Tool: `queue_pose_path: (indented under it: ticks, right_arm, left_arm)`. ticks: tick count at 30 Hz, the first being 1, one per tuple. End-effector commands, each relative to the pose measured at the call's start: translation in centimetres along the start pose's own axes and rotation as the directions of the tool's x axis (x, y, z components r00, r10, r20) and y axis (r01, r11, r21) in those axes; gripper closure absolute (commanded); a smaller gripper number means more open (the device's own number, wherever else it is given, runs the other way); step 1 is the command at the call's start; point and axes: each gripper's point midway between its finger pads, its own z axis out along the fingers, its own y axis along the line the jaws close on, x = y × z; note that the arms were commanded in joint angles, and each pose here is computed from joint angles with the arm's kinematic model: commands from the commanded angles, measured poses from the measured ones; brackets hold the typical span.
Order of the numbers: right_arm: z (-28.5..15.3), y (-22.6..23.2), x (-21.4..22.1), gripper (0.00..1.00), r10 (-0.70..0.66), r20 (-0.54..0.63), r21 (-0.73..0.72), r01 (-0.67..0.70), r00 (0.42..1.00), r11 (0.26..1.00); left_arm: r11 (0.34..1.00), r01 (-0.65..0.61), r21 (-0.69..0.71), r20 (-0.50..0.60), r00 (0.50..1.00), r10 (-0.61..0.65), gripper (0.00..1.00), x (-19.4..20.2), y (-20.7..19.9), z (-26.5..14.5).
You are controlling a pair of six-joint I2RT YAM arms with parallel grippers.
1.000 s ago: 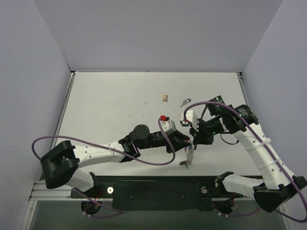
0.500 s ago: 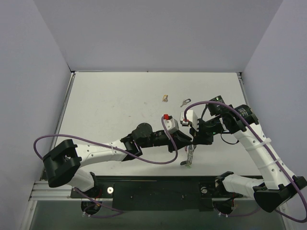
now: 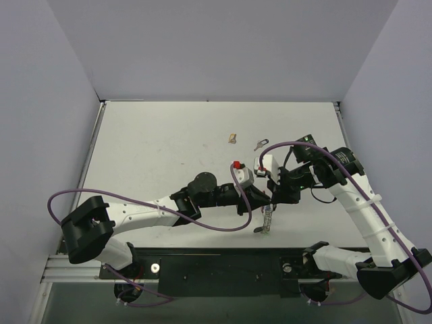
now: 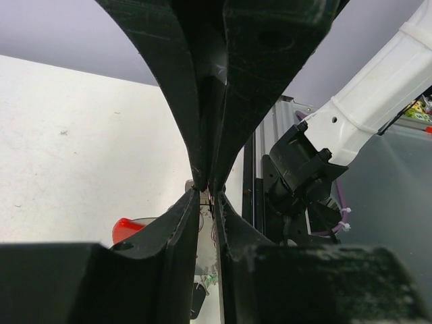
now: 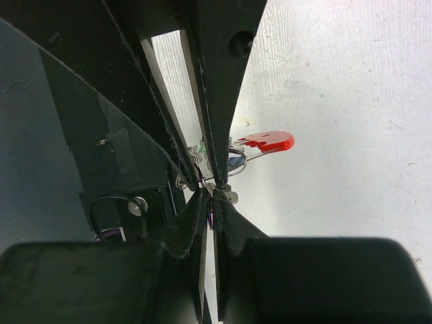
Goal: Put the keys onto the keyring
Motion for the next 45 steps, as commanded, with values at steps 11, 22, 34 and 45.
queue_pose_path:
  ticks: [11, 22, 34, 45]
  right_arm:
    - [-0.6, 1.1, -0.7, 1.0, 0.015, 0.068, -0.024, -0.013, 0.998, 1.0]
    - [-2.7, 1.4, -3.0, 0.64, 0.127, 0.318, -0.051, -0.117, 0.939, 0.992]
    - [-2.6, -1.2, -4.9, 0.6, 0.202, 0.418, 0.012, -0.228, 0.886, 0.974]
    - [-1.8, -2.8, -5.1, 0.57, 0.285, 0.427, 0.063, -0.342, 0.858, 0.937]
  left_arm:
    - [0.999, -0.031, 0.036, 0.111, 0.993, 0.027, 1.0, -4.1, -1.3, 0.1]
    - [0.996, 0.085, -0.015, 0.36, 0.93, -0.074, 1.0, -7.7, -1.2, -3.1]
    - [0.969, 0.228, -0.098, 0.409, 0.896, -0.17, 1.0, -8.2, 0.0, -3.1]
    - [0.942, 0.273, -0.194, 0.401, 0.899, -0.177, 1.0, -7.7, 1.6, -3.0]
